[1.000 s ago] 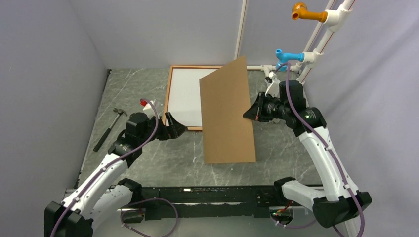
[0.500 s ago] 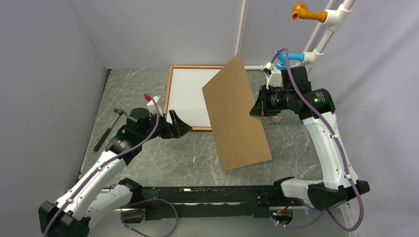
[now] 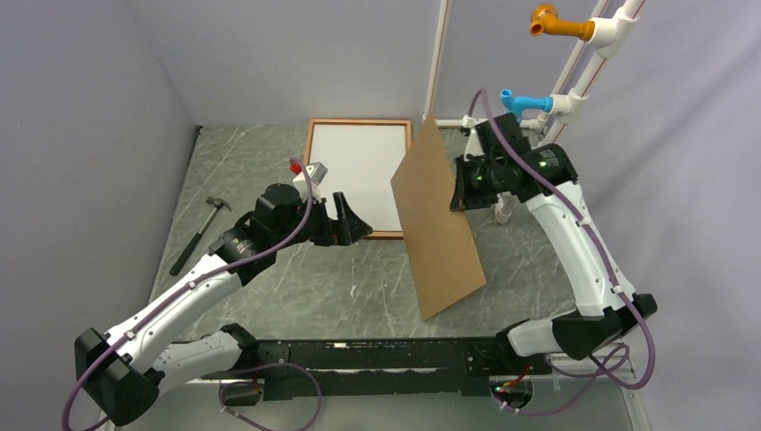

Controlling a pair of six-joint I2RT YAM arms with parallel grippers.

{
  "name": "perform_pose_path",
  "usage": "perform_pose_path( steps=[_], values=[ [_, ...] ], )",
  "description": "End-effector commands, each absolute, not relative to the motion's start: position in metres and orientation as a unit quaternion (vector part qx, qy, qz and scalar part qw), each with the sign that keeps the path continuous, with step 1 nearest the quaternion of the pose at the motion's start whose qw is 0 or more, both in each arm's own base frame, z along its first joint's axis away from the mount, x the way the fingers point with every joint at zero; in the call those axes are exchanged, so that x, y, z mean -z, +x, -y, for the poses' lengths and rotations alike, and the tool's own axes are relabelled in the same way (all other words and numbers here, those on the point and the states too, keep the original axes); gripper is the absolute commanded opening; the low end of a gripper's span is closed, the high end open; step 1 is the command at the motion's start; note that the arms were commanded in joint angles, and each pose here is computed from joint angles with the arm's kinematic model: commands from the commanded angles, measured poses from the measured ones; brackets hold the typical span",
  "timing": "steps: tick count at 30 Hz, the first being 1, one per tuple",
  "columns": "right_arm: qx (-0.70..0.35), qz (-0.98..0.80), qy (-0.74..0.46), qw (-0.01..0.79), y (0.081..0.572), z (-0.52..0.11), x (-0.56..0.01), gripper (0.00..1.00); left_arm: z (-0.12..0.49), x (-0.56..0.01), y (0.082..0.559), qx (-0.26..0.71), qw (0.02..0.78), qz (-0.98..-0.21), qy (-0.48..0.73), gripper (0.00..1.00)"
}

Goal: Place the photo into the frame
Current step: Turn over the photo frame item at the center of the board.

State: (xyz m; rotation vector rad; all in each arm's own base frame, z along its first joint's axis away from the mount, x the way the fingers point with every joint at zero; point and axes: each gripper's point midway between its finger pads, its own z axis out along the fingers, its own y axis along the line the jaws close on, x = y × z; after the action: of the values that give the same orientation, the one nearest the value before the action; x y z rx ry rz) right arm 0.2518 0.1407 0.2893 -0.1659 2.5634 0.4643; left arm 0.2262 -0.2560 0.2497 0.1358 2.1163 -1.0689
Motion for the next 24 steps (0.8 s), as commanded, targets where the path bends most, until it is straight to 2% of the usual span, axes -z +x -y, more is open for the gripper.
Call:
perform_pose_path(
  steps=[1,7,11,14,19,24],
  values=[
    [-0.161,-0.94,-0.075,0.291,0.256,-0.175,-0.296,0.0,0.261,-0.268,0.231,0.424,0.386,-0.818,0.04,0.99],
    [-0.168,-0.939,-0.086,0.288,0.254,-0.201,-0.291,0.19,0.252,-0.266,0.229,0.402,0.383,-0.831,0.033,1.0],
    [-0.202,-0.929,-0.099,0.295,0.248,-0.216,-0.303,0.52,0.25,-0.275,0.226,0.408,0.387,-0.826,0.026,0.99],
    [-0.229,-0.921,-0.107,0.296,0.242,-0.227,-0.31,0.67,0.252,-0.286,0.223,0.43,0.392,-0.813,0.024,0.99],
    [-0.287,-0.901,-0.131,0.299,0.229,-0.248,-0.327,0.78,0.255,-0.3,0.218,0.453,0.392,-0.801,0.023,0.99],
    [-0.337,-0.877,-0.151,0.308,0.219,-0.262,-0.346,0.85,0.259,-0.31,0.214,0.474,0.388,-0.79,0.024,0.99]
  ],
)
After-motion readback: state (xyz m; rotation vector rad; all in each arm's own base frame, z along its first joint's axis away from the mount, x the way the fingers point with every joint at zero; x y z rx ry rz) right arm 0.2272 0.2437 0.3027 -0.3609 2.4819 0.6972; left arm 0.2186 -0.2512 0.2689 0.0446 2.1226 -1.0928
